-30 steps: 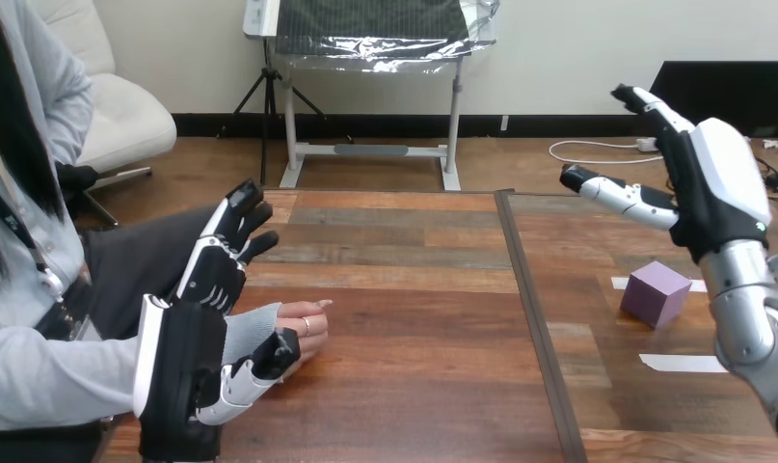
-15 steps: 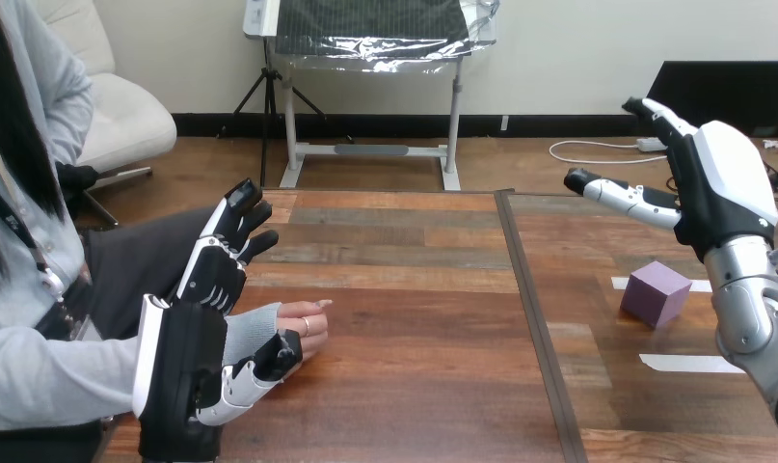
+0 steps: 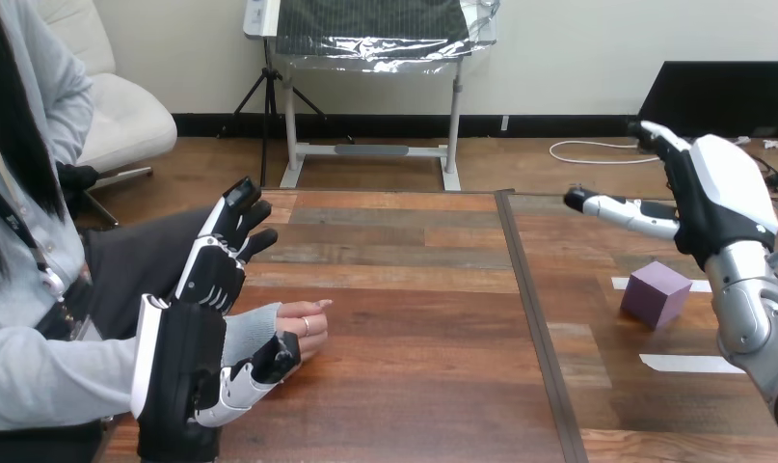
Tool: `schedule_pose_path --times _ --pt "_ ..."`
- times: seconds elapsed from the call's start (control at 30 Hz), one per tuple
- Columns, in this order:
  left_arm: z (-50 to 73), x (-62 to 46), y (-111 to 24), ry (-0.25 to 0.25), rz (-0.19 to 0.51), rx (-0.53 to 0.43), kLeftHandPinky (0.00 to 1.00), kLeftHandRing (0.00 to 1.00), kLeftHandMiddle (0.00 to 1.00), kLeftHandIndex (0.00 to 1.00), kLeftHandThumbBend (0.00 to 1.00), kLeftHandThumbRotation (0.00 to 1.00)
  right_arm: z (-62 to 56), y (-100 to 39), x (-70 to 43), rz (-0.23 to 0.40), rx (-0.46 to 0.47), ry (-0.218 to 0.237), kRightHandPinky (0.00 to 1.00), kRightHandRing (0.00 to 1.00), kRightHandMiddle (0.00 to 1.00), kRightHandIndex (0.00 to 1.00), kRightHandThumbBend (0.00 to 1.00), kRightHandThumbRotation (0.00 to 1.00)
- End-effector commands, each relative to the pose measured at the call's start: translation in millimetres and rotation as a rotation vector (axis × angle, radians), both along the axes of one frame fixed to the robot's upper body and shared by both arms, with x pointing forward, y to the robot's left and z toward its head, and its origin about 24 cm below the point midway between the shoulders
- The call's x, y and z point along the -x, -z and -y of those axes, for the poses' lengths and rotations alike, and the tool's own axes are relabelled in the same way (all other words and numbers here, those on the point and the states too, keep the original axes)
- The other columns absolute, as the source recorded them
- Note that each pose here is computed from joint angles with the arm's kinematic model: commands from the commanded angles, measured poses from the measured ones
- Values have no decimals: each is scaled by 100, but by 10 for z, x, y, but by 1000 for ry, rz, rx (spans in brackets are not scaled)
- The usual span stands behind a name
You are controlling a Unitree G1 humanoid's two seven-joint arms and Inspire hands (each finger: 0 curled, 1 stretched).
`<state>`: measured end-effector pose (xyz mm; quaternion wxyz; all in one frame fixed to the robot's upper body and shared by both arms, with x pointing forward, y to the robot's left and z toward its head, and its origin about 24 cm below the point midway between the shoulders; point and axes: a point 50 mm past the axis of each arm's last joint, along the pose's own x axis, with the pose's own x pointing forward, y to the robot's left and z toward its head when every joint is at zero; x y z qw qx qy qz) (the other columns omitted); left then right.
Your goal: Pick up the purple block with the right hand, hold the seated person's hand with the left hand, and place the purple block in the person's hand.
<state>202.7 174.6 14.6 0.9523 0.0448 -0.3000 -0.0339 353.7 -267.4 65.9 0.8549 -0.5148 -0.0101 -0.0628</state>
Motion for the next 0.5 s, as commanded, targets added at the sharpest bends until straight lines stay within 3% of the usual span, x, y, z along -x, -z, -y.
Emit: schedule_pose_path --times 0.0,0.47 --pt "17 -116 -179 13 109 -4 83 90 93 91 100 74 -12 -331 -165 72 43 -9 78 87 85 87 97 75" --pt "-8 -89 -198 10 124 -9 82 90 93 90 100 75 16 -209 -142 -9 82 31 75 85 83 85 97 70"
